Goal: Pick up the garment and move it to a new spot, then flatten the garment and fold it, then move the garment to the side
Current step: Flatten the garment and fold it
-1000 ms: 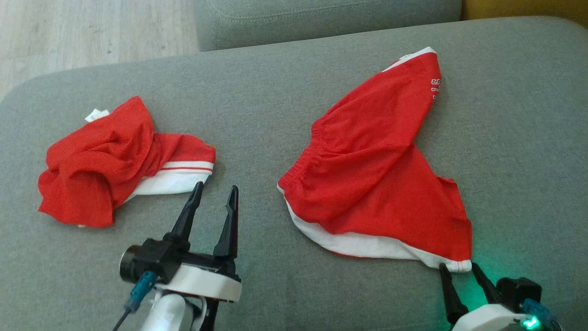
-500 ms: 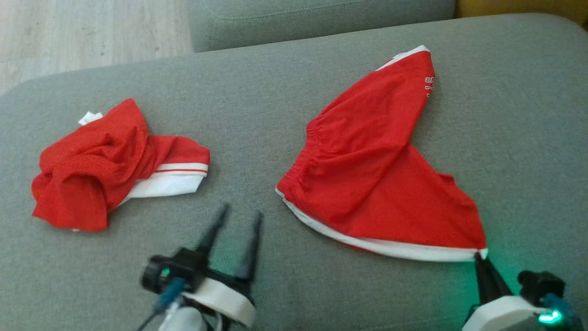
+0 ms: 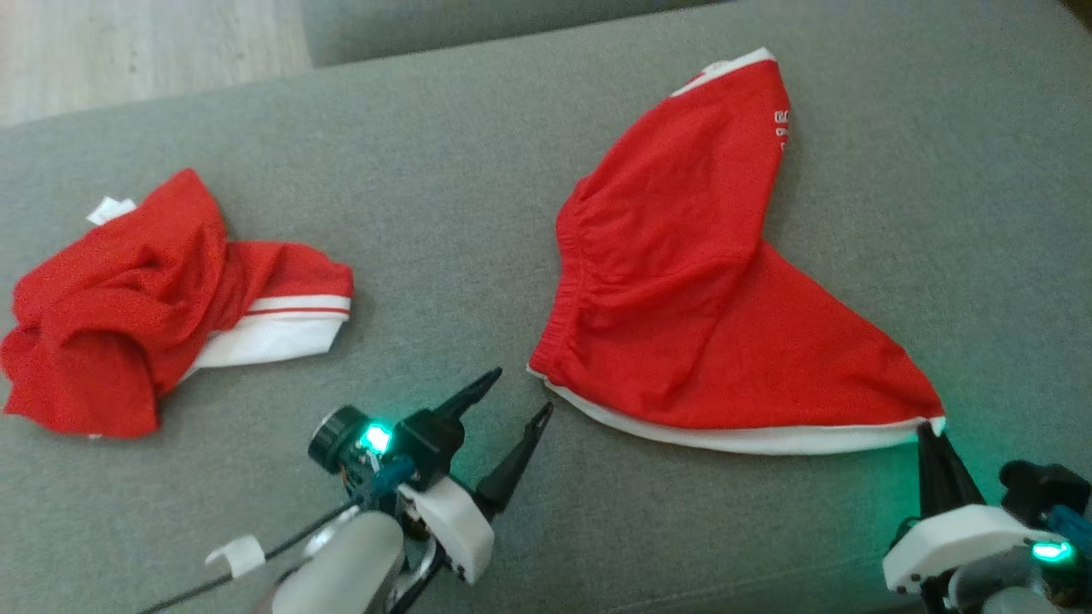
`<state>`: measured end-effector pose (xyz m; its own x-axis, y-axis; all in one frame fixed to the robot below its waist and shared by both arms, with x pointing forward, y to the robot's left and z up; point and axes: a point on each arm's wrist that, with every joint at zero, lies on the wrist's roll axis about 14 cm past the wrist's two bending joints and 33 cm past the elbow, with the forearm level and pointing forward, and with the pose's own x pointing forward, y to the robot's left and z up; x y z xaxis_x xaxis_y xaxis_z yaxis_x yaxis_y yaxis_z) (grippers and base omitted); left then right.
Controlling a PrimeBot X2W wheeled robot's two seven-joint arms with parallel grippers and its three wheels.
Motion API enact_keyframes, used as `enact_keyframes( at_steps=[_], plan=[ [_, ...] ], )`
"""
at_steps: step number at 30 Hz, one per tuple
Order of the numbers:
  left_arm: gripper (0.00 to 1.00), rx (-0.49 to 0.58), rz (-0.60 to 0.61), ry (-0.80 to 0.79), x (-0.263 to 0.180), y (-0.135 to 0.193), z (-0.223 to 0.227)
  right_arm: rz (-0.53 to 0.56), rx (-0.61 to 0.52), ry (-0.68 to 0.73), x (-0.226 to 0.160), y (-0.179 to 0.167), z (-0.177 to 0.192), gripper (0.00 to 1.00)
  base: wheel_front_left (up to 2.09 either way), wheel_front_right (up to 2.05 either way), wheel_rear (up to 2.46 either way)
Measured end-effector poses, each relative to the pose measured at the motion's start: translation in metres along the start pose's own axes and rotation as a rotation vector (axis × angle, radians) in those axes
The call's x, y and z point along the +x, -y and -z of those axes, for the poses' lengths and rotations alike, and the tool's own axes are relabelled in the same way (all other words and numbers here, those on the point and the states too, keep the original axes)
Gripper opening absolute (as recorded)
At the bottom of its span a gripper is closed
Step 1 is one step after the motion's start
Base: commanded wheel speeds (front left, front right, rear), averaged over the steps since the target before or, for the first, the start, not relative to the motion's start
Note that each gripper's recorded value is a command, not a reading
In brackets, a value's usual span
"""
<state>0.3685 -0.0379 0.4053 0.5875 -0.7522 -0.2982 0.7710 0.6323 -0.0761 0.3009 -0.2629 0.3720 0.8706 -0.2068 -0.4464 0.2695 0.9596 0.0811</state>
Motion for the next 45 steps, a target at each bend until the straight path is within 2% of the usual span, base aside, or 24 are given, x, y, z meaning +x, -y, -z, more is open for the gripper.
enact_keyframes(
  at_steps=[11, 20, 21, 23, 24, 31, 35, 38, 45],
  plan=[
    [1.0, 0.004, 0.067, -0.02, 0.029, -0.006, 0.006, 0.01, 0.006, -0.027, 0.009, 0.0, 0.005, 0.0, 0.0, 0.0, 0.0],
    [1.0, 0.01, 0.124, -0.043, 0.031, 0.008, 0.013, 0.019, 0.018, -0.026, 0.008, 0.003, 0.007, 0.0, 0.0, 0.0, 0.0],
    [0.84, 0.012, 0.131, -0.044, 0.032, 0.01, 0.013, 0.02, 0.019, -0.029, 0.008, 0.003, 0.008, 0.0, 0.0, 0.0, 0.0],
    [0.03, 0.015, 0.133, -0.036, 0.033, 0.009, 0.008, 0.021, 0.02, -0.026, 0.007, 0.003, 0.009, 0.0, 0.0, 0.0, 0.0],
    [0.0, 0.016, 0.133, -0.029, 0.034, 0.009, 0.006, 0.021, 0.021, -0.027, 0.007, 0.004, 0.009, 0.0, 0.0, 0.0, 0.0],
    [0.0, 0.049, 0.12, -0.025, 0.029, 0.001, 0.002, 0.018, 0.025, -0.011, 0.007, 0.003, 0.007, 0.0, 0.0, 0.0, 0.0],
    [0.0, 0.063, 0.102, -0.005, 0.023, -0.002, -0.008, -0.004, 0.026, 0.048, 0.007, -0.003, -0.008, 0.0, 0.0, 0.0, 0.0],
    [0.0, 0.076, 0.08, 0.03, 0.018, -0.006, -0.022, -0.037, 0.036, 0.129, 0.01, -0.013, -0.034, 0.0, 0.0, 0.0, 0.0],
    [0.0, 0.106, 0.011, 0.132, -0.003, -0.027, -0.071, -0.155, 0.002, 0.384, 0.006, -0.046, -0.128, 0.0, 0.0, 0.0, 0.0]
  ],
)
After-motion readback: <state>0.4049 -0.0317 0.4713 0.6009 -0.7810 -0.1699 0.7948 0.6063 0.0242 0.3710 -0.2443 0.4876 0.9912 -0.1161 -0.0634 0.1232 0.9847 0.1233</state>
